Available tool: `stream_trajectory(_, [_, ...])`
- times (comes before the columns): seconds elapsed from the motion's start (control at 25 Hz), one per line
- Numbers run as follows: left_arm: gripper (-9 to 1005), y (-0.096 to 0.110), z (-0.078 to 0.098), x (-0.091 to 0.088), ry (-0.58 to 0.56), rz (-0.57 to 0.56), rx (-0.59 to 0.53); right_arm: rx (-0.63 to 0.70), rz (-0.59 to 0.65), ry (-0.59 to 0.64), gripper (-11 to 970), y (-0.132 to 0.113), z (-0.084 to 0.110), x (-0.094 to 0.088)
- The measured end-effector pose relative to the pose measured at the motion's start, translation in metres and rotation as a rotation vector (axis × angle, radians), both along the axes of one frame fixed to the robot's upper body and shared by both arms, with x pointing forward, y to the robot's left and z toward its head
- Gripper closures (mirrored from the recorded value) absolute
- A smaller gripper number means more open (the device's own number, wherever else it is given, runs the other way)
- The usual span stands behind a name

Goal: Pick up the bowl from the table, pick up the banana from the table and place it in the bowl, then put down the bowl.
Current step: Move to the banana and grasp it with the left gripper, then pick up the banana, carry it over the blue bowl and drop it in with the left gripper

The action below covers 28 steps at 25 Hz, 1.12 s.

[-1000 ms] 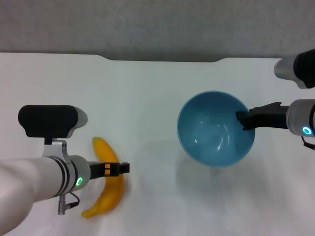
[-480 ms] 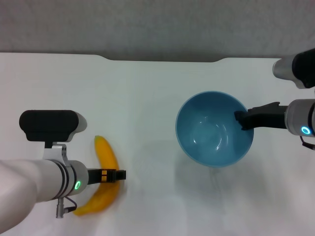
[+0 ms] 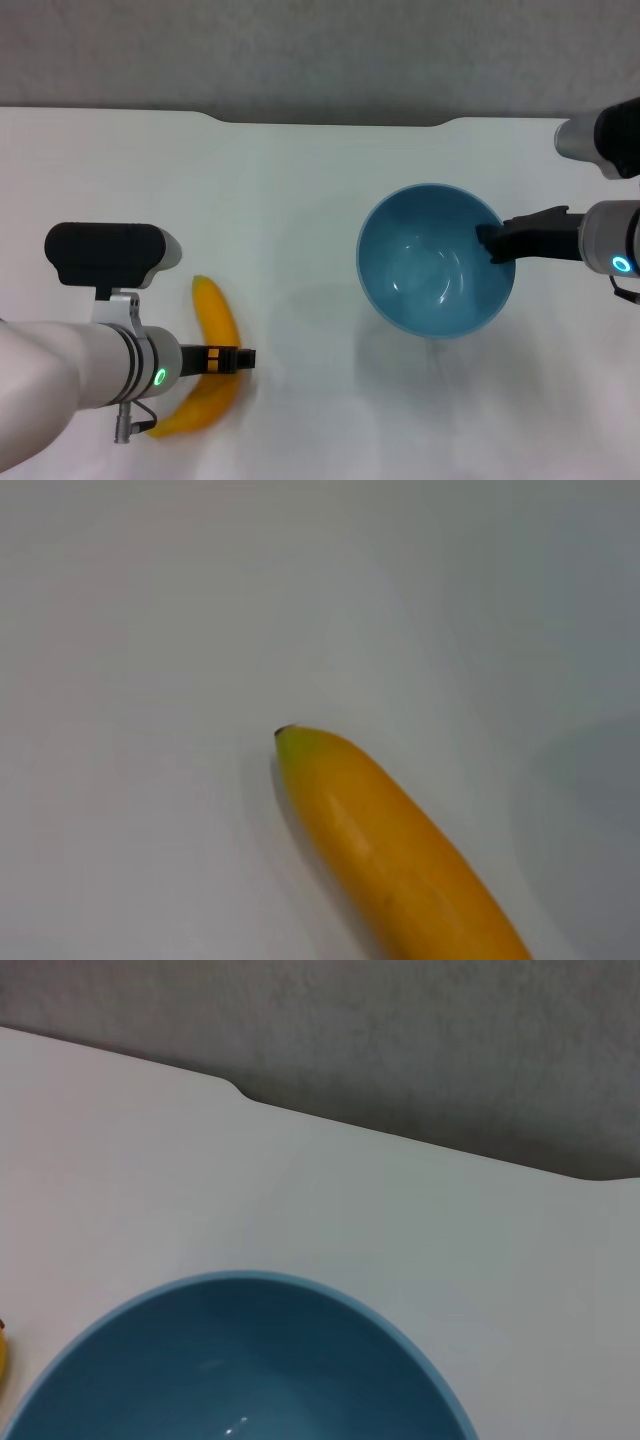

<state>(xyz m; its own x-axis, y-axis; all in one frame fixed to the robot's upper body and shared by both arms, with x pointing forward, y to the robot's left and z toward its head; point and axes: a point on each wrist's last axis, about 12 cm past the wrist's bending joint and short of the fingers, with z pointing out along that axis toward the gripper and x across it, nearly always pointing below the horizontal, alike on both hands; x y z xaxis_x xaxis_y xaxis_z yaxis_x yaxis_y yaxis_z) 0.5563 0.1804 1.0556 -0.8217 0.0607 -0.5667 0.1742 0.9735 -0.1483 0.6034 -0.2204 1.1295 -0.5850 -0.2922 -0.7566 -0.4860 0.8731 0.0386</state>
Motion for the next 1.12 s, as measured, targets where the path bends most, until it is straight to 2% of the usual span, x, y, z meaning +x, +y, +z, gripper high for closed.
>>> stream_trajectory(0.64, [459, 0.005, 0.002, 0.003, -0.009, 0.013, 0.003, 0.000, -0.002, 0.003, 907, -0.001, -0.001, -0.001])
stream_trajectory(0.76, [468, 0.006, 0.004, 0.003, -0.014, 0.016, 0.001, -0.001, -0.003, 0.008, 906, -0.001, -0.003, -0.001])
stream_trajectory(0.88, [473, 0.010, 0.011, 0.005, -0.032, 0.021, -0.002, -0.003, -0.009, 0.016, 905, -0.003, -0.006, -0.003])
stream_trajectory(1.12, [466, 0.032, 0.049, 0.007, -0.163, 0.055, -0.003, -0.004, -0.035, 0.042, 904, -0.011, -0.015, -0.005])
